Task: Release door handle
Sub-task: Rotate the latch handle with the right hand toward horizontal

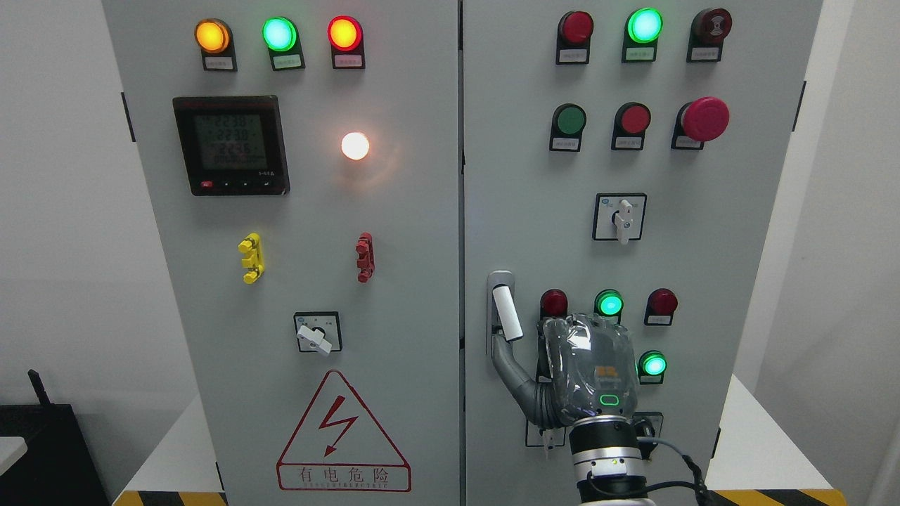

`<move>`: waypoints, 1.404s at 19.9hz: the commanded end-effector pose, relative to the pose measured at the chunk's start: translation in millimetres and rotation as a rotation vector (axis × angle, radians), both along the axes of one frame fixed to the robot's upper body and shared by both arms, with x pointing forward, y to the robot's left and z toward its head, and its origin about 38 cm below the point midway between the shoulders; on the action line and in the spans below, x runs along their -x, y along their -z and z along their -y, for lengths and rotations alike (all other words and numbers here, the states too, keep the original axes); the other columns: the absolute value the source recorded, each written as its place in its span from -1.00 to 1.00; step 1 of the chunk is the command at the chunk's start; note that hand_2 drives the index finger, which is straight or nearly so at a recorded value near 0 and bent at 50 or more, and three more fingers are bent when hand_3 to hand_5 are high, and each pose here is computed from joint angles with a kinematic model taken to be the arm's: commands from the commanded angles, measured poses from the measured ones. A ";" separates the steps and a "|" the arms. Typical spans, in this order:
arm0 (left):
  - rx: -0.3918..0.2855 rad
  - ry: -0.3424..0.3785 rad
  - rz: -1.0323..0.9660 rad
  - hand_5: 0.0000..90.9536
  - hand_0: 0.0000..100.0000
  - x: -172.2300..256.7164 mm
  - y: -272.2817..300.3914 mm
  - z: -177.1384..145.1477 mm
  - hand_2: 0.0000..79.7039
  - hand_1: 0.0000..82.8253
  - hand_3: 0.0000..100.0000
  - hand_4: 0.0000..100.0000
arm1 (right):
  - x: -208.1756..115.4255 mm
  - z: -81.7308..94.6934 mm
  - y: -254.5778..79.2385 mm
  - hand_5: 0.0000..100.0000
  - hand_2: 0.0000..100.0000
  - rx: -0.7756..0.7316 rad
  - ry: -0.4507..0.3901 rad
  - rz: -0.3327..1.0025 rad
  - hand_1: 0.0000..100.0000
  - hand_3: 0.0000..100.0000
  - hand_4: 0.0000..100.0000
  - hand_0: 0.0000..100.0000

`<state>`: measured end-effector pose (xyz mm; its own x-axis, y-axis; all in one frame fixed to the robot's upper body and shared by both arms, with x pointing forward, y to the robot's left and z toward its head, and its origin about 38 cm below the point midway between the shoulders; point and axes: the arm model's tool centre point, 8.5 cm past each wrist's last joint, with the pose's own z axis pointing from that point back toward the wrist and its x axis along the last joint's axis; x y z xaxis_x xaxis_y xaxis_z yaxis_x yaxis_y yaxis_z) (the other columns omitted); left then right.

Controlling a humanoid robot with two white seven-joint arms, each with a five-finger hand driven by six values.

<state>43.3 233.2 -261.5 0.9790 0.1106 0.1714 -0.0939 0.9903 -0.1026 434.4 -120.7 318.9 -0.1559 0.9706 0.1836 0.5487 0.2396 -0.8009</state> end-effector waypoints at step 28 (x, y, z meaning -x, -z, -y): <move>0.000 -0.012 -0.017 -1.00 -0.76 5.6 0.1 -0.2 -1.00 -0.06 -1.00 -1.00 | -0.1 18.3 -5.7 0.82 0.99 -0.011 0.039 0.018 -0.70 1.00 0.81 -0.11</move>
<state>43.2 233.2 -261.5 0.9789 0.1106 0.1717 -0.0939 0.9903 -0.1026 435.0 -133.2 322.6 -0.1318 0.9728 0.1904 0.5640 0.2315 -0.7926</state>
